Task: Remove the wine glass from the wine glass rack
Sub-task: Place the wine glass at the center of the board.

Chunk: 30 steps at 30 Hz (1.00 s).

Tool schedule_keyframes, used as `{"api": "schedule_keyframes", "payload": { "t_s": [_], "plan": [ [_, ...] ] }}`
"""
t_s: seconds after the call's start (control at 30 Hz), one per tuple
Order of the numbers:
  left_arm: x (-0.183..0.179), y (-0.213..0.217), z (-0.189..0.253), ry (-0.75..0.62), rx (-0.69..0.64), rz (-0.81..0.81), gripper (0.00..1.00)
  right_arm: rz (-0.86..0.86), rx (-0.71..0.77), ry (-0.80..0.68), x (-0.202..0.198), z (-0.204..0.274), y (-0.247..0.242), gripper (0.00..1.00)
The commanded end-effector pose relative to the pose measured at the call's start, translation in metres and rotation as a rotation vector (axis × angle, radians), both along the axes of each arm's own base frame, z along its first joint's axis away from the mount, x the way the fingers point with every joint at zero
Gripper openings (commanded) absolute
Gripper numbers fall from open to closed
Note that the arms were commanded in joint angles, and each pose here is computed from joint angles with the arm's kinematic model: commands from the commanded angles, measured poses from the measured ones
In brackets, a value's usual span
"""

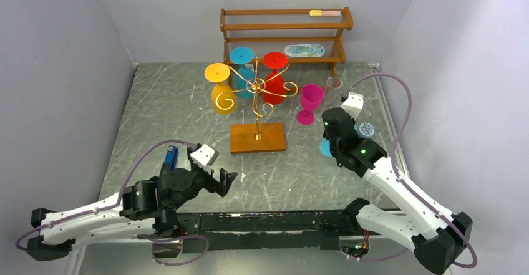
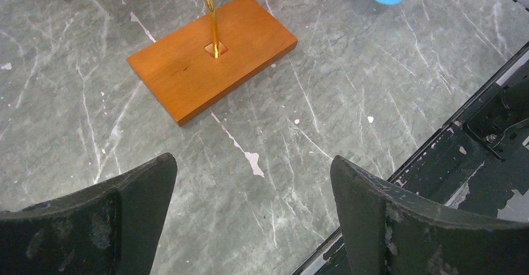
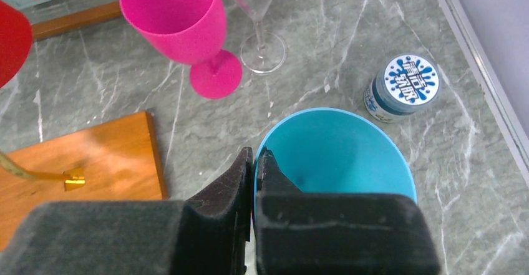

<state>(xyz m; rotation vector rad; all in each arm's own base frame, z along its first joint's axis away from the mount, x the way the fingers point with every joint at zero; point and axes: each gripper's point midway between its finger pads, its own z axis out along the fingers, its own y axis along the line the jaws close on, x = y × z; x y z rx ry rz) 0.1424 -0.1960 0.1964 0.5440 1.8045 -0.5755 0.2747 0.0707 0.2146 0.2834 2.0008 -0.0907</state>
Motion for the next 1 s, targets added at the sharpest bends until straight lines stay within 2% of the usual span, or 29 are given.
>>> {"api": "schedule_keyframes", "payload": {
  "t_s": [0.0, 0.17, 0.37, 0.67, 0.97],
  "plan": [
    [0.004, 0.005, 0.012, 0.011, -0.028, 0.051, 0.97, -0.084, -0.023, -0.084, 0.023, 0.005, -0.011, 0.00],
    [0.006, 0.014, 0.017, -0.002, -0.061, 0.079, 0.97, -0.076, 0.081, -0.076, 0.053, -0.005, -0.017, 0.00],
    [0.008, 0.021, 0.019, -0.009, -0.085, 0.109, 0.97, -0.078, 0.043, -0.061, 0.074, -0.015, -0.024, 0.00],
    [0.011, 0.020, 0.013, 0.000, -0.059, 0.127, 0.97, -0.092, 0.020, -0.137, 0.084, -0.016, -0.032, 0.00],
    [0.003, 0.005, 0.013, -0.015, -0.045, 0.027, 0.97, -0.066, 0.023, -0.054, 0.095, -0.036, -0.021, 0.00]
  ]
}}
